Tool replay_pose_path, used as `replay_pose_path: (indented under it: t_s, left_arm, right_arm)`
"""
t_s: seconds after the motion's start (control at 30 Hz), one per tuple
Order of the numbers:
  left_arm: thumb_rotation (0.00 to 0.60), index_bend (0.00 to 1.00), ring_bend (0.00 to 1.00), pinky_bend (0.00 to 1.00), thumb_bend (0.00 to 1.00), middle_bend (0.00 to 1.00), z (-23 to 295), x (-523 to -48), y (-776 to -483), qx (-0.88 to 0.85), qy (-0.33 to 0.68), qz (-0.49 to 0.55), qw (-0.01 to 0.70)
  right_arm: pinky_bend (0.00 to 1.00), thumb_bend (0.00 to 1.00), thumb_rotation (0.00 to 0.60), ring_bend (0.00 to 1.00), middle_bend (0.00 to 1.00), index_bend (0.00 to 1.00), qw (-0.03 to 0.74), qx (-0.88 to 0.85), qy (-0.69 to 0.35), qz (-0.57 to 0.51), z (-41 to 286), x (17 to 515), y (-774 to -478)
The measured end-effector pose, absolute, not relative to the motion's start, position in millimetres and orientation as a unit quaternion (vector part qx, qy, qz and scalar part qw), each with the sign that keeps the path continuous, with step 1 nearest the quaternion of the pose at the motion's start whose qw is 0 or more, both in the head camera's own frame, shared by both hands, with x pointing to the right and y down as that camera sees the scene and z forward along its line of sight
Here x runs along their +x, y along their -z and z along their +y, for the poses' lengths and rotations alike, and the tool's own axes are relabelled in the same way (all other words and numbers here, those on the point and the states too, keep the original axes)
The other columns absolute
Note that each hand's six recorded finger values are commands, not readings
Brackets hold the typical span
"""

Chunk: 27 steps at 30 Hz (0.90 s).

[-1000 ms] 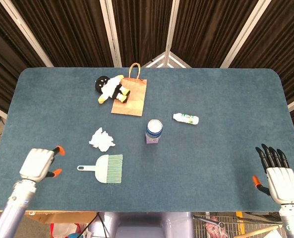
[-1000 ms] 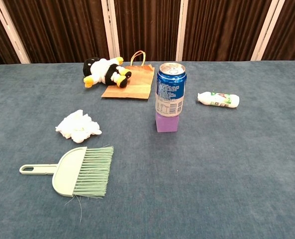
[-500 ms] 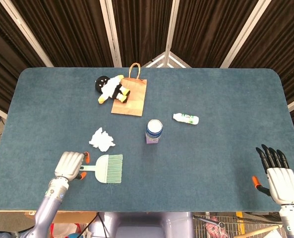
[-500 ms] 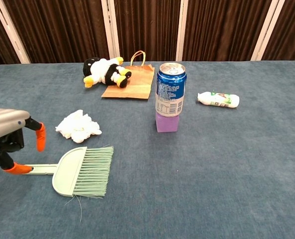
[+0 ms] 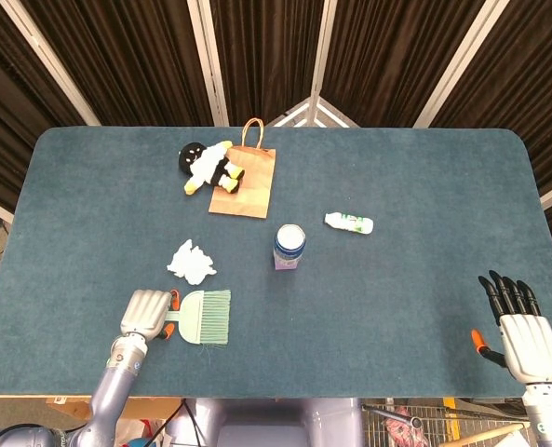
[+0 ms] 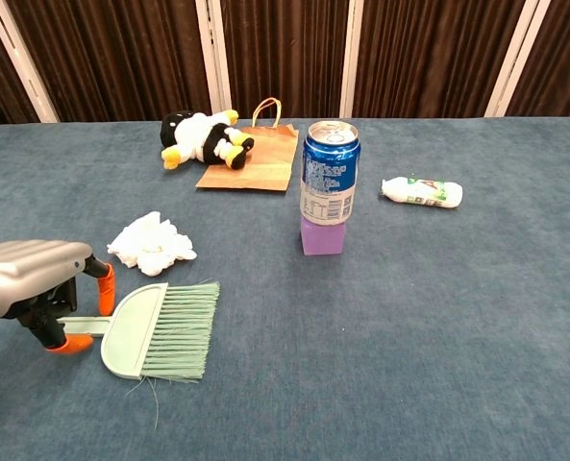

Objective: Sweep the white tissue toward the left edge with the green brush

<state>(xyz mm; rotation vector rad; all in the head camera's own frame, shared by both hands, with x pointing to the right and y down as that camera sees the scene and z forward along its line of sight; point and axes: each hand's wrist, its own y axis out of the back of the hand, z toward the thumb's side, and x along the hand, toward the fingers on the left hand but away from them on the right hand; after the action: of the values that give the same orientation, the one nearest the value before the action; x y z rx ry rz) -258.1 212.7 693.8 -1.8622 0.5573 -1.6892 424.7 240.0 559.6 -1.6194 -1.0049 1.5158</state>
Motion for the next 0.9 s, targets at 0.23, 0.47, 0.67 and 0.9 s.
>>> replay_pose_path:
  t_s: [0.23,0.47,0.67,0.9]
  left_arm:
    - [0.6,0.45,1.0,1.0,0.4,1.0,213,-261,-695,-0.69,0.634,0.207,0.281]
    - [0.6,0.49,1.0,1.0,0.46,1.0,218,-260,-702,-0.692,0.636,0.206,0.272]
    - [0.6,0.69,1.0,1.0,0.66,1.0,222,-257,-705,-0.695,0.634,0.208,0.269]
    - [0.6,0.78,1.0,1.0,0.73,1.0,216,-253,-695,-0.699,0.615,0.228,0.283]
  right_arm:
    - [0.04,0.36,0.6,0.0,0.0,0.0,0.343,-0.626,-0.582,-0.389,239,423,-560]
    - [0.04,0.36,0.6,0.0,0.0,0.0,0.341,-0.628,-0.581,-0.389,240,422,-561]
    - [0.04,0.36,0.6,0.0,0.0,0.0,0.339,-0.629,-0.579,-0.392,240,422,-560]
    - [0.04,0.36,0.6,0.0,0.0,0.0,0.337,-0.63,-0.577,-0.396,239,423,-558]
